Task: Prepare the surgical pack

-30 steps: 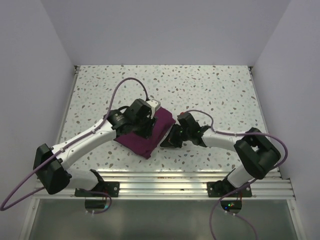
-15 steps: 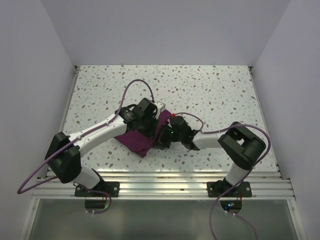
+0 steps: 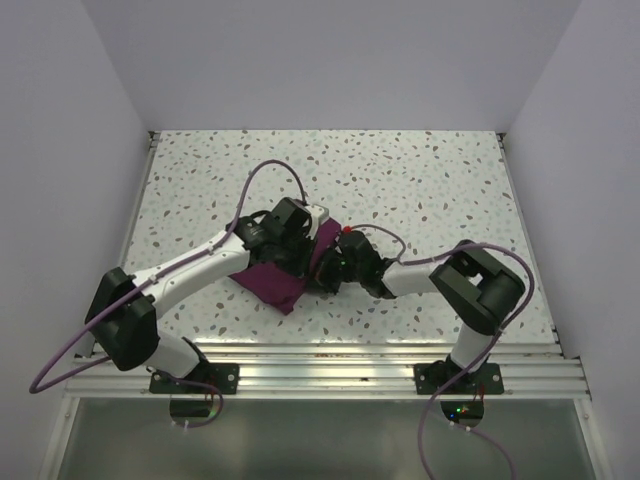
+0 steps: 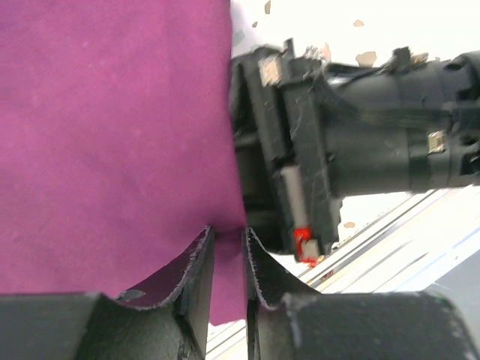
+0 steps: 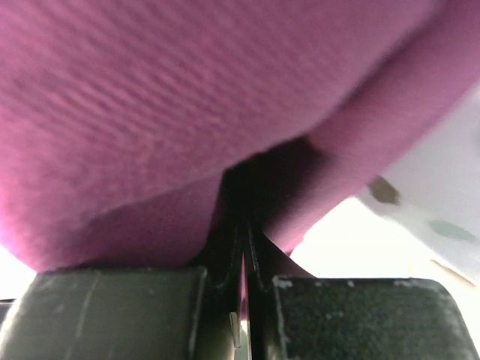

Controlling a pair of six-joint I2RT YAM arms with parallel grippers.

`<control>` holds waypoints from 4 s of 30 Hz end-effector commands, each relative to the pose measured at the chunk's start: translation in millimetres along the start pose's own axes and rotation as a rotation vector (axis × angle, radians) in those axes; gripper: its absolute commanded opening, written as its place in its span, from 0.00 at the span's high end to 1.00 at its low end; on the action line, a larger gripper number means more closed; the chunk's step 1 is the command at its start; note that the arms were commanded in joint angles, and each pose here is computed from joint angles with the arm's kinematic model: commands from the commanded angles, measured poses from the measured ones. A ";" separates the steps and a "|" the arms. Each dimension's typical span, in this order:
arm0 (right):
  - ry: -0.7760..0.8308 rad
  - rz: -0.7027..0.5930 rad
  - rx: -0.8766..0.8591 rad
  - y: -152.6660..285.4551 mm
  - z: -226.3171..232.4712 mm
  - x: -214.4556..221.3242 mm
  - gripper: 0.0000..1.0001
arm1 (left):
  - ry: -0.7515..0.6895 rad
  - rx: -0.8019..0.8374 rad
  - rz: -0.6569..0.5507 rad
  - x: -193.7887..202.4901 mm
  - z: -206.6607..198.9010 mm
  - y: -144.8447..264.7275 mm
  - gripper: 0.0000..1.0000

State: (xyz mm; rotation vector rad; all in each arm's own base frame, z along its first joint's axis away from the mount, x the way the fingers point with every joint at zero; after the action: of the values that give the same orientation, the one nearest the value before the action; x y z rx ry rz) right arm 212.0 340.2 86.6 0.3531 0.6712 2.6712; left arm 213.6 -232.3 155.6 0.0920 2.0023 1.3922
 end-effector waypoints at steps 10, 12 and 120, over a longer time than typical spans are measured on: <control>0.129 -0.179 0.198 93.7 -15.3 -52.2 1.00 | -0.036 -0.051 -0.102 -28.4 10.3 25.3 0.71; 0.144 -0.172 0.197 94.9 -11.3 -58.2 1.00 | -0.047 -0.048 -0.117 -38.9 10.2 24.7 0.70; 0.267 0.035 0.239 66.5 -6.8 -198.0 0.99 | 0.185 0.048 0.101 19.6 88.6 -59.3 0.69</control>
State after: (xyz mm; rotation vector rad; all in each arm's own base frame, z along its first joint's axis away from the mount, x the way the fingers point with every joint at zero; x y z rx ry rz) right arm 367.1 220.9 88.6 0.1148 0.8539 2.7808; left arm 264.2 -178.6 64.1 0.0960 2.2575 1.5550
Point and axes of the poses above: each gripper's point midway between its finger pads, its own y axis back along the fingers, its own z axis along the line the jaws close on, x = y × z, the point moved 5 cm from there along y, back along the fingers, and after that the axes turned 4 degrees about -y, right-handed, at the moved point
